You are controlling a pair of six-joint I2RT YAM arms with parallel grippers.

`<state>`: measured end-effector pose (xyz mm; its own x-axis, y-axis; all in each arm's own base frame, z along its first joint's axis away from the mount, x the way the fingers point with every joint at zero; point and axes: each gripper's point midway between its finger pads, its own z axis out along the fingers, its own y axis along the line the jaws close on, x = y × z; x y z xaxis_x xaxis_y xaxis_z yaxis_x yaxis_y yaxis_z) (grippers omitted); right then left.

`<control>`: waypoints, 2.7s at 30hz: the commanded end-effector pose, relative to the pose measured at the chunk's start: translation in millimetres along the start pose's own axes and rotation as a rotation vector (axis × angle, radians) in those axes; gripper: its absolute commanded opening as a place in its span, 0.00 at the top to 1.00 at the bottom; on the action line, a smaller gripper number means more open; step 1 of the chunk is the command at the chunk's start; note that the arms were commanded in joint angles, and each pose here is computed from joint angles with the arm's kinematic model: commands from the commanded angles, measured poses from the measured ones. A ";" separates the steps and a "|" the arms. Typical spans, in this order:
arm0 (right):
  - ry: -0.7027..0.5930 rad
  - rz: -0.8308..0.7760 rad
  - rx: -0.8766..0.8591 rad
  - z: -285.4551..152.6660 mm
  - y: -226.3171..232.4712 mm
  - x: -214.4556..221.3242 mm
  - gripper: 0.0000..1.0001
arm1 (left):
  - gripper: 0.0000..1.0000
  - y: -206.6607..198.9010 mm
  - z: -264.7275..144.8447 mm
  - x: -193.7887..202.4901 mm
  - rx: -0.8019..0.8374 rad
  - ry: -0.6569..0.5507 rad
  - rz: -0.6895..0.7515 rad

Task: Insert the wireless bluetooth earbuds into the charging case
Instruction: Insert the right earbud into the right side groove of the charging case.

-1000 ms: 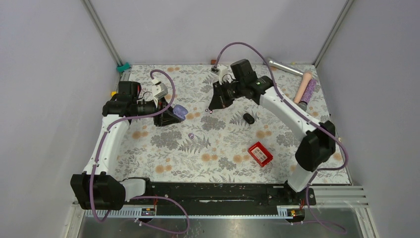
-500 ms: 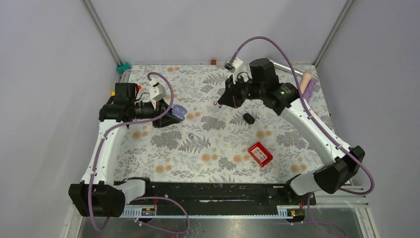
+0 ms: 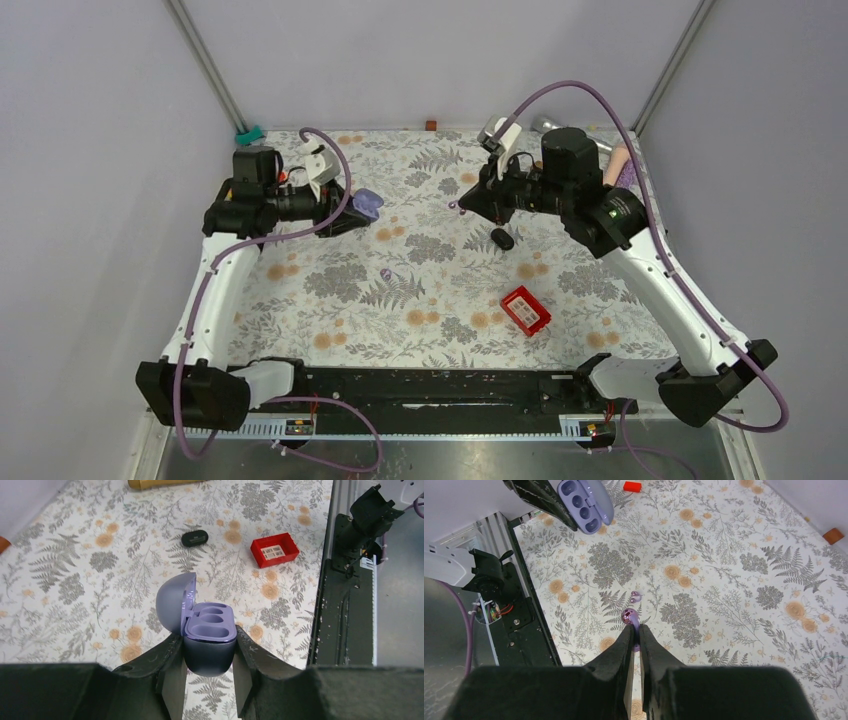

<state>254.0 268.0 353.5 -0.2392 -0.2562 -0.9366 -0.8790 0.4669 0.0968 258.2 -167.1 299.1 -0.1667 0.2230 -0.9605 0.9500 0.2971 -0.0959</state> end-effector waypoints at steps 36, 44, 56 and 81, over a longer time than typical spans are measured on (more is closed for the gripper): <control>-0.059 -0.224 -0.293 -37.9 64.0 33.8 0.89 | 1.00 -81.6 57.6 1.8 0.490 -0.132 0.097; -0.086 -0.087 -0.336 -12.5 62.8 34.4 0.88 | 1.00 -86.5 63.7 8.2 0.523 -0.125 0.087; -0.121 0.088 -0.319 17.6 51.1 36.5 0.89 | 1.00 -77.3 74.8 2.8 0.465 -0.077 0.091; -0.108 0.102 -0.422 34.0 64.0 54.0 0.90 | 1.00 -73.9 78.4 7.6 0.459 -0.067 0.064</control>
<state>201.7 304.6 291.0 -0.3510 -0.1488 -0.9245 -0.9325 0.1450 0.3307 202.1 -256.6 263.5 -0.1681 0.1915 -0.9670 0.9691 -0.1473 -0.1977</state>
